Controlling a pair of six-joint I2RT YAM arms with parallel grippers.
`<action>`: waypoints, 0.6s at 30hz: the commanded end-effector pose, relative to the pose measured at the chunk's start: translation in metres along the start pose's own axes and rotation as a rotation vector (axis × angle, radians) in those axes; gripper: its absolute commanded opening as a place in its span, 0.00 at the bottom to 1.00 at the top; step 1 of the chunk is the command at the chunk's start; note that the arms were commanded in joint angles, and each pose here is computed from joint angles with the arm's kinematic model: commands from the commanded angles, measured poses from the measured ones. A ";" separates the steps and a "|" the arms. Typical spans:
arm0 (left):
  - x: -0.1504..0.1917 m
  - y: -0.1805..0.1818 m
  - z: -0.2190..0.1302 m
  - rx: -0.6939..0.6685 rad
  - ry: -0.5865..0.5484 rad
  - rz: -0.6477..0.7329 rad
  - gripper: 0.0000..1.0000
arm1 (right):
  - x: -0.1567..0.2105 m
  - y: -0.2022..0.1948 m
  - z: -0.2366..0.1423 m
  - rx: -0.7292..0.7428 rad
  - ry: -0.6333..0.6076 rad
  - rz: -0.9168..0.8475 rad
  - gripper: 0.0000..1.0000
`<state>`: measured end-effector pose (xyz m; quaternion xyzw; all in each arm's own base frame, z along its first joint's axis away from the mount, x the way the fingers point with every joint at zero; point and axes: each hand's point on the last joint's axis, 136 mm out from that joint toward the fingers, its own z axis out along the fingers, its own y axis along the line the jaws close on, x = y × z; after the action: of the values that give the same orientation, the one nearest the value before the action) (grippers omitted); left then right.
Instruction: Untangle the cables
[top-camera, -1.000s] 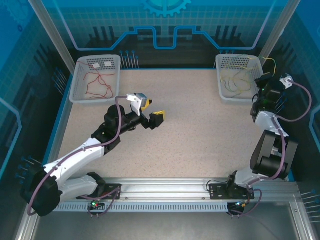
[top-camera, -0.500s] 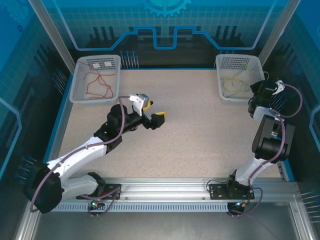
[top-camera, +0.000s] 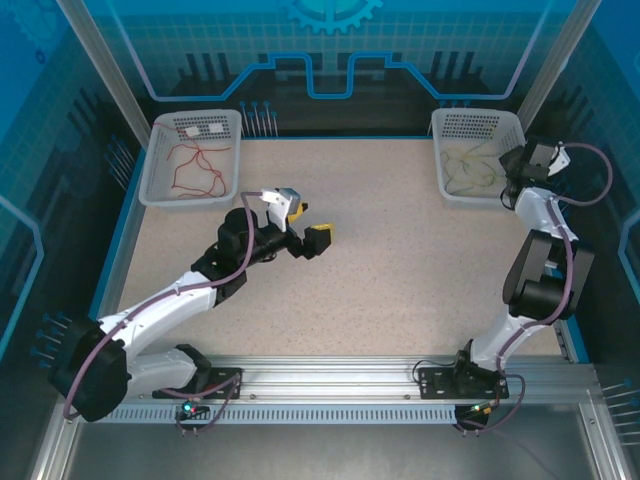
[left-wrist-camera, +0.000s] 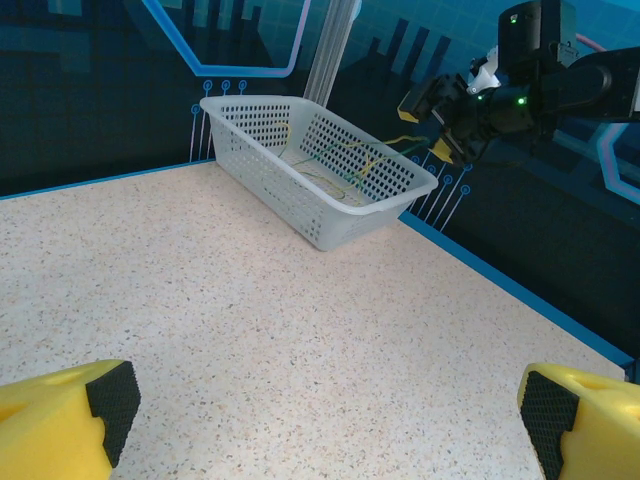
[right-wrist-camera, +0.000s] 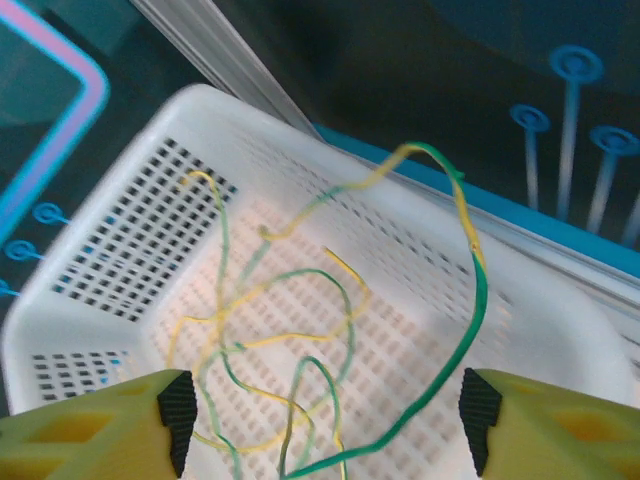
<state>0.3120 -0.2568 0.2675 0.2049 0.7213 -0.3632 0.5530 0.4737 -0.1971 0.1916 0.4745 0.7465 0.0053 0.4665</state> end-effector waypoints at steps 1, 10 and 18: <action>-0.006 -0.001 0.002 -0.003 -0.028 0.018 0.99 | 0.004 -0.017 -0.035 0.096 0.042 -0.049 0.75; -0.005 0.024 -0.009 -0.148 -0.072 0.031 0.99 | 0.011 -0.004 -0.125 -0.123 -0.049 -0.089 0.98; -0.001 0.112 -0.060 -0.676 -0.193 0.109 0.99 | 0.069 0.034 -0.193 -0.388 -0.157 -0.402 0.98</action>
<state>0.3395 -0.1870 0.2315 0.0845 0.7548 -0.2004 0.6189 0.3559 -0.0673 0.2715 0.2949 0.7647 0.0419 0.5714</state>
